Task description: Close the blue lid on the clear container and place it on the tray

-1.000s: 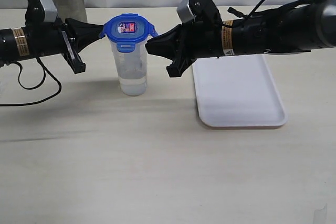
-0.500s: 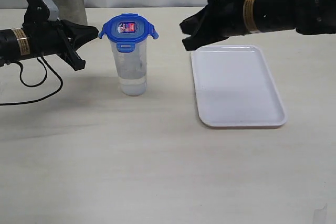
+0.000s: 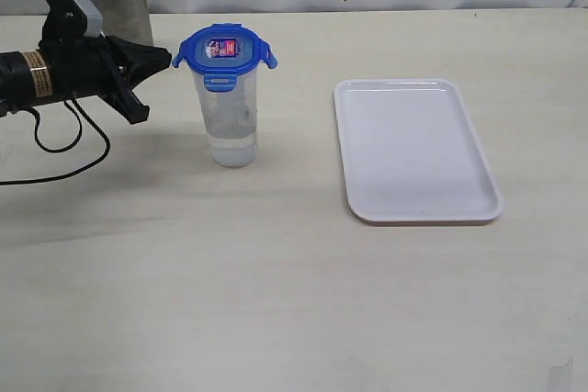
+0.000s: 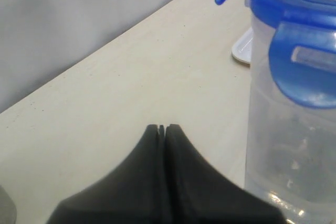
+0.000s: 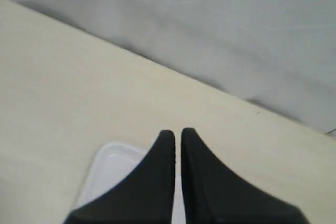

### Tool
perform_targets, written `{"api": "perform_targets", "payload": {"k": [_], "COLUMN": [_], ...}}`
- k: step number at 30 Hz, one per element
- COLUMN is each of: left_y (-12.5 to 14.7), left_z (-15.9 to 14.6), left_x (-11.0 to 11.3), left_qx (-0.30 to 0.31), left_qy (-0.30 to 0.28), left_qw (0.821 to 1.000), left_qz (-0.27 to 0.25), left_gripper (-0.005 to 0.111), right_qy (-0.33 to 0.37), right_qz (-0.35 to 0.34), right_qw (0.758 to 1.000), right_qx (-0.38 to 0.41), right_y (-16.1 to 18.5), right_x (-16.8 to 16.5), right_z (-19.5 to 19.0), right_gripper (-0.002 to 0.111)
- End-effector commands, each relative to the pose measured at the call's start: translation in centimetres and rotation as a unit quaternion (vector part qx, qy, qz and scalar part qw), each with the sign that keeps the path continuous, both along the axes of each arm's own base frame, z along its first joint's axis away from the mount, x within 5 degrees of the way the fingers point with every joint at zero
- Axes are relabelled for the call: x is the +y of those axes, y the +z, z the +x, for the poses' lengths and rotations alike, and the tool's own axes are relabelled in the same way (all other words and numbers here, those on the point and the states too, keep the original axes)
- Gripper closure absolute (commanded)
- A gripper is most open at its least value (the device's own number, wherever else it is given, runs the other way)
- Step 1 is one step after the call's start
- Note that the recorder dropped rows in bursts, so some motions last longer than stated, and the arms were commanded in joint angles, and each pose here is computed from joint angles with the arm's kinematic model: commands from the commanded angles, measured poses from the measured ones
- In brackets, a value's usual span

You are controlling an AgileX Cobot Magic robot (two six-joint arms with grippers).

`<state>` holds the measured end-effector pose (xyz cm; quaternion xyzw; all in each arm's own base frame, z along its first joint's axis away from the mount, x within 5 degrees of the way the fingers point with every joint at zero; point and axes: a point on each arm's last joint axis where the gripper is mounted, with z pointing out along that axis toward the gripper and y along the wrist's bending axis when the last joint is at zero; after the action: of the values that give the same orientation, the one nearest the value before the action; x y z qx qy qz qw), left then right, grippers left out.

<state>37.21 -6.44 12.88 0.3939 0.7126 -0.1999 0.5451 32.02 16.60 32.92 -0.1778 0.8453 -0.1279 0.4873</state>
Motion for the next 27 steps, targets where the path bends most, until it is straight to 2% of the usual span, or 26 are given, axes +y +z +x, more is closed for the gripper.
{"api": "perform_targets", "payload": {"k": [1, 3, 6, 8, 20, 24, 27], "left_y": [0.1, 0.1, 0.1, 0.1, 0.3, 0.3, 0.3], "left_z": [0.1, 0.1, 0.1, 0.1, 0.1, 0.1, 0.1], "left_x": [0.1, 0.1, 0.1, 0.1, 0.0, 0.0, 0.0], "left_qx": [0.009, 0.009, 0.009, 0.008, 0.004, 0.004, 0.004], "left_qy": [0.006, 0.006, 0.006, 0.006, 0.003, 0.004, 0.004], "left_qw": [1.000, 1.000, 1.000, 1.000, 1.000, 1.000, 1.000], "left_qz": [-0.010, -0.010, -0.010, -0.011, -0.019, -0.020, -0.020], "left_gripper": [0.107, 0.107, 0.107, 0.107, 0.107, 0.107, 0.107], "right_qy": [0.113, 0.169, 0.253, 0.281, 0.266, 0.262, 0.261], "right_qz": [0.055, 0.081, 0.140, 0.167, 0.133, 0.119, 0.113], "right_qw": [0.989, 0.978, 0.948, 0.932, 0.926, 0.927, 0.924], "right_qx": [0.077, 0.088, 0.132, 0.156, 0.234, 0.242, 0.255], "right_y": [3.5, 4.6, 4.9, 4.5, -1.9, -3.2, -4.1], "right_x": [2.1, 3.4, 5.8, 7.0, 10.3, 10.8, 11.1], "right_z": [-0.1, -0.6, -1.2, -0.9, 3.9, 4.8, 5.3], "right_gripper": [0.103, 0.100, 0.095, 0.096, 0.096, 0.104, 0.103]}}
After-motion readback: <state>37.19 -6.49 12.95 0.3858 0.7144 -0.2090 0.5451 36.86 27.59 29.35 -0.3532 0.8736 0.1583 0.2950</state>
